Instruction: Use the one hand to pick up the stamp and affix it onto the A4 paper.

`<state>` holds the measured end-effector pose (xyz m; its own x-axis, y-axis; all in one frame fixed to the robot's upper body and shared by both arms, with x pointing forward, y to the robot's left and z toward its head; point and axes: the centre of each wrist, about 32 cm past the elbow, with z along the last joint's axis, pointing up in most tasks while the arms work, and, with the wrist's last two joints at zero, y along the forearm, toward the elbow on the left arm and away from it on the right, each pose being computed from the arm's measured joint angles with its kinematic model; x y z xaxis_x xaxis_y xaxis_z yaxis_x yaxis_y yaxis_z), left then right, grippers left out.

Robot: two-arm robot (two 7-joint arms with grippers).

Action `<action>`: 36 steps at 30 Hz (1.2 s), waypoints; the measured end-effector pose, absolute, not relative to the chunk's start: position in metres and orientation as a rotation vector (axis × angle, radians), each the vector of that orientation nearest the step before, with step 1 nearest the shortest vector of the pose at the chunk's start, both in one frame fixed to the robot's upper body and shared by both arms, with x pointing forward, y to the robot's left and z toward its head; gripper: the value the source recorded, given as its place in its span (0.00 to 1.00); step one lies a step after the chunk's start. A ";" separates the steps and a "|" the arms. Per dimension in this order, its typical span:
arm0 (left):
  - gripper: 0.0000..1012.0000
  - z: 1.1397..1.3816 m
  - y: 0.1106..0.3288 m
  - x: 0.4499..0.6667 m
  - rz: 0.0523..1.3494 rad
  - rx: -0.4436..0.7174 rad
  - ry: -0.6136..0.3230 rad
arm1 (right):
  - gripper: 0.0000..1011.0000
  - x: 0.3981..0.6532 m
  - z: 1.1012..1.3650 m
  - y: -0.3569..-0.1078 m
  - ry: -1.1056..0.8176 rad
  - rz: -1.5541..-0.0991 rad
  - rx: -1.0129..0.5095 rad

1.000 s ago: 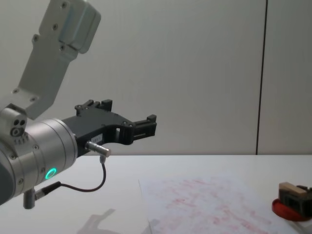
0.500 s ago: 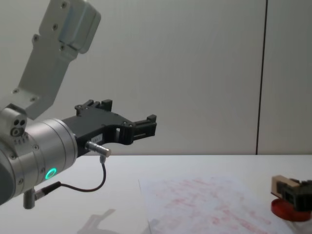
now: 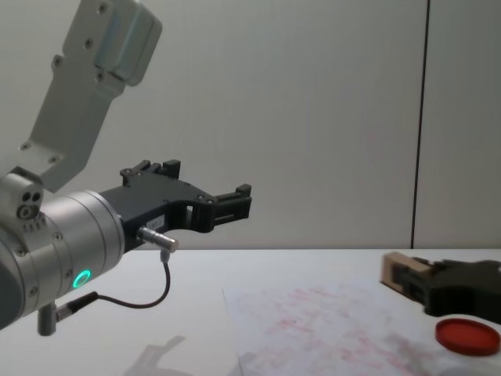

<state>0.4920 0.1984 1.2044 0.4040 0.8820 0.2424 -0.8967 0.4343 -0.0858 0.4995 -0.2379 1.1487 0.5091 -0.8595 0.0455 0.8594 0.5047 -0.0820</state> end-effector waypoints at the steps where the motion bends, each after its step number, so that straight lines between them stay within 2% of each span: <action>1: 0.98 1.204 0.198 0.492 1.124 0.061 -0.268 | 0.22 0.499 1.149 -0.236 0.001 -1.027 -0.095; 15: 0.98 1.204 0.198 0.492 1.124 0.061 -0.268 | 0.22 0.486 1.150 -0.210 0.045 -0.918 -0.096; 36: 0.98 1.204 0.198 0.492 1.124 0.061 -0.268 | 0.22 0.477 1.133 -0.201 0.109 -0.898 -0.158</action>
<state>0.4920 0.1984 1.2044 0.4040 0.8820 0.2425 -0.8967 0.4343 -0.0859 0.4772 -0.2006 1.1334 0.6188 -0.7850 -0.0284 0.7690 0.6128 -0.1821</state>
